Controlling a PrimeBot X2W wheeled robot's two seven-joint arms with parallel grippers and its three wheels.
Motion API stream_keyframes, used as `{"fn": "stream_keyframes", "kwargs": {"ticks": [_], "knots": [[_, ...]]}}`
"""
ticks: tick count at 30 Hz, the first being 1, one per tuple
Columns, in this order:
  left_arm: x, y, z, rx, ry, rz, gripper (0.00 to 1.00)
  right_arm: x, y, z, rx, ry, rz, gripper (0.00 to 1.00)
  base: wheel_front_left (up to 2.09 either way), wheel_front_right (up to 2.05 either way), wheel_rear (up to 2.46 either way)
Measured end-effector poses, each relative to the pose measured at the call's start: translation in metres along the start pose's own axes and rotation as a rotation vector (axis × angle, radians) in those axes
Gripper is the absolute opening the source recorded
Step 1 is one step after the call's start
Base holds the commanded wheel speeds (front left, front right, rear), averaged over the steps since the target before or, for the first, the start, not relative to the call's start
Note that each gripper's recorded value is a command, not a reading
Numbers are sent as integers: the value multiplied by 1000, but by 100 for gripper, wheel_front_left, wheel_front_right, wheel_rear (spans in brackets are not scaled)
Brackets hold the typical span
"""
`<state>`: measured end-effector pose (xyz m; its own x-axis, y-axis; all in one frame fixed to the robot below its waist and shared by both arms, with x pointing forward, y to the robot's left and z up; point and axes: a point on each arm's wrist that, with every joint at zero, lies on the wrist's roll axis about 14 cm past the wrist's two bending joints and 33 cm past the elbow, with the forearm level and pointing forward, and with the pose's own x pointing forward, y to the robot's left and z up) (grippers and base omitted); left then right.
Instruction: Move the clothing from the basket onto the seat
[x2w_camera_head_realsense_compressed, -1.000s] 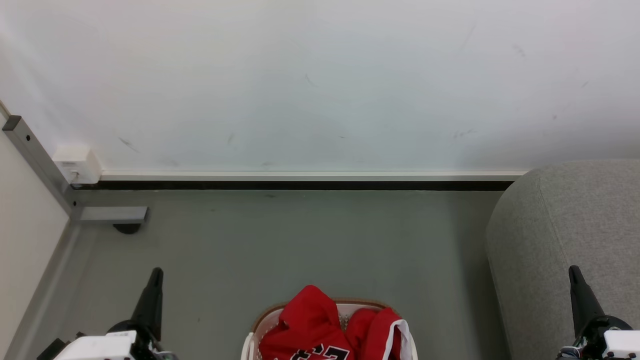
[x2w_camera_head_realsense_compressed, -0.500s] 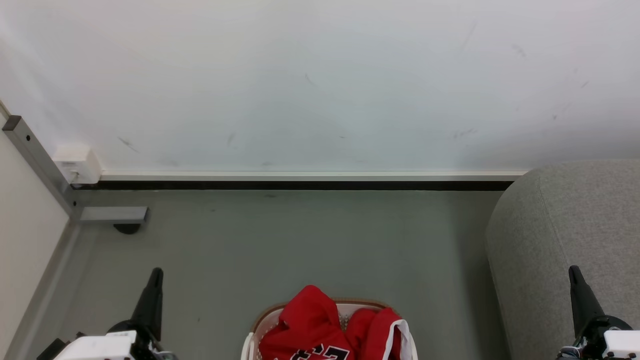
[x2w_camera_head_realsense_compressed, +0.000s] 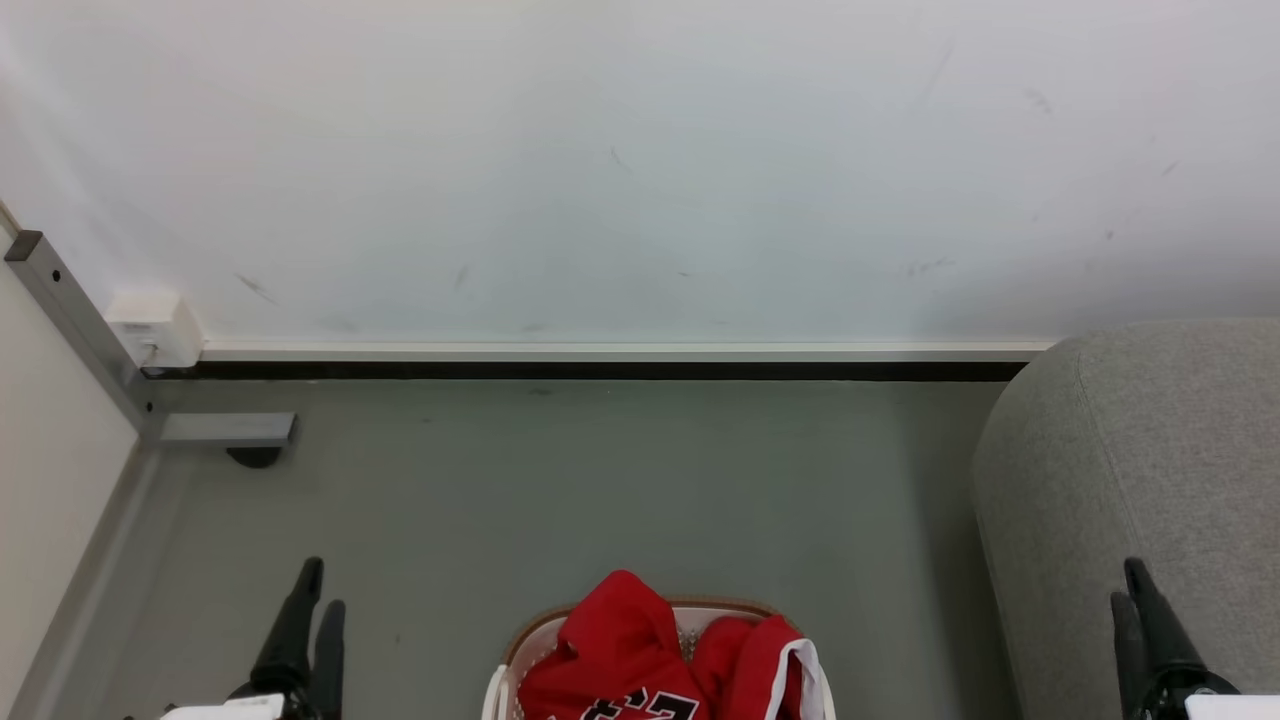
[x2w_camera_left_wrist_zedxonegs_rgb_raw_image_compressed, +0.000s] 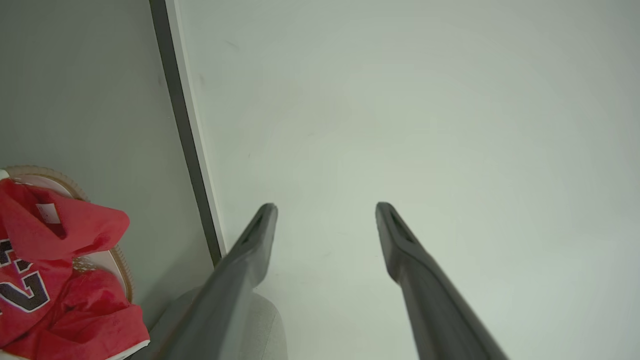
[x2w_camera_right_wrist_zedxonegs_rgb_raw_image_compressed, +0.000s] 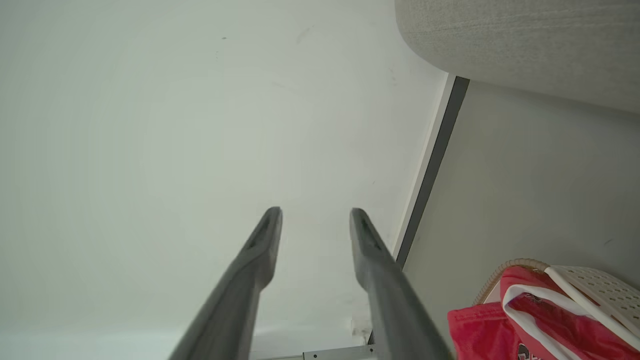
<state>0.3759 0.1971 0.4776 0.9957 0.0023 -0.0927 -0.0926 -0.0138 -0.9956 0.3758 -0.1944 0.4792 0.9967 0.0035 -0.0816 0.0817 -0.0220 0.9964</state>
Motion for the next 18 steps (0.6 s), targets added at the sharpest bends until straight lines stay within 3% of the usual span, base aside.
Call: {"fn": "stream_keyframes", "kwargs": {"ticks": [11, 18], "knots": [[2, -12, 2, 39, -35, -35, 100, 3, 14, -8, -8, -8, 43, 100, 0, 0, 0], [4, -24, 4, 166, -47, -67, 100, 4, 20, -13, -87, -7, 60, 100, 0, 0, 0]]}}
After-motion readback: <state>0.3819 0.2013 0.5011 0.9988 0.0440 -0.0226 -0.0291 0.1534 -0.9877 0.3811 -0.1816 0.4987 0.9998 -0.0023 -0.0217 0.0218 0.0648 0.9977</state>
